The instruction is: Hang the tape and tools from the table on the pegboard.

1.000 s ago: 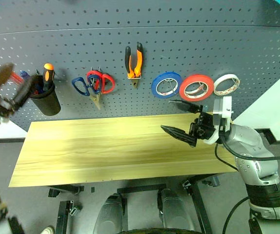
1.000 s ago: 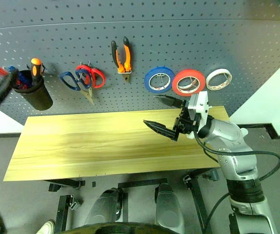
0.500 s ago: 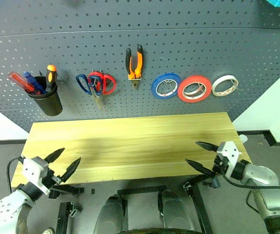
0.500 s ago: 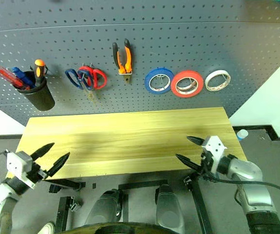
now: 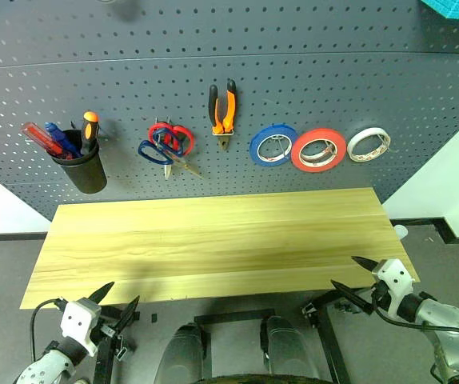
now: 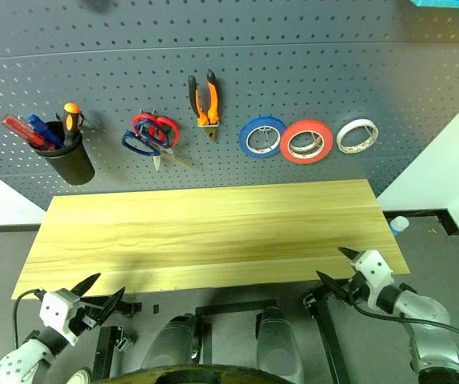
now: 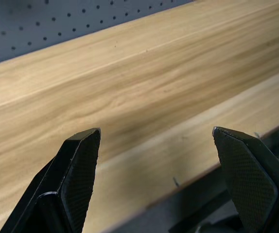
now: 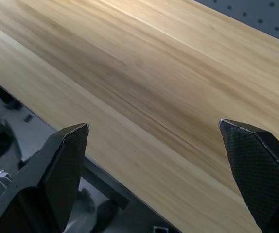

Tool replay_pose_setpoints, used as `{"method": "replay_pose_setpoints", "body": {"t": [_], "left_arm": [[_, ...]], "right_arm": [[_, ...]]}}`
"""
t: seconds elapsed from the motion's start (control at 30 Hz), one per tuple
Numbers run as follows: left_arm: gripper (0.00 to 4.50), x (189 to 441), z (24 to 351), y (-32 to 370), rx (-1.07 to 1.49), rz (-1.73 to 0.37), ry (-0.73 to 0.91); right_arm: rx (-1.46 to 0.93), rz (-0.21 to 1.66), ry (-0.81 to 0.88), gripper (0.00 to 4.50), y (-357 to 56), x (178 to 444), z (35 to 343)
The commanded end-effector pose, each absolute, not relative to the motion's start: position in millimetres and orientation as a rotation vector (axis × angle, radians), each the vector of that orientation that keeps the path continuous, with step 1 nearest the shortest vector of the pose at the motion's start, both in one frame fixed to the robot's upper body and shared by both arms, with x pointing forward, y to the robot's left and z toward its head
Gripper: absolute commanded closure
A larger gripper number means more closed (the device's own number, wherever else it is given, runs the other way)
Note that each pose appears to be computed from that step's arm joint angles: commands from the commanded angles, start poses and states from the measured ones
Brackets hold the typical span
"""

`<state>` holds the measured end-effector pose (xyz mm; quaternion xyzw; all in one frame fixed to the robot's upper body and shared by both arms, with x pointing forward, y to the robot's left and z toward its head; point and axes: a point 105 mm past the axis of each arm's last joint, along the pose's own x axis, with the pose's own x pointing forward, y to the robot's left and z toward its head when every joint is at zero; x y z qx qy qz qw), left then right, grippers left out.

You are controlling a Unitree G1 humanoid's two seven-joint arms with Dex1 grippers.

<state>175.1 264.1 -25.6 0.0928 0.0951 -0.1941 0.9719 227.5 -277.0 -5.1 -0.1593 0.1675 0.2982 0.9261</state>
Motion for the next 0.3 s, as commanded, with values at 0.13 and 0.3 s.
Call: {"method": "replay_pose_setpoints", "body": {"t": [0.13,0.3], "left_arm": [[0.65,179.3,-22.9,260.8,0.188,-0.375,0.162],[0.65,180.3,-23.5,260.4,0.186,-0.375,0.168]], "right_arm": [[-0.354,0.589,0.308,0.0,-279.1,235.2,-2.9],[-0.358,0.585,0.313,0.0,-279.5,237.2,-6.7]]}}
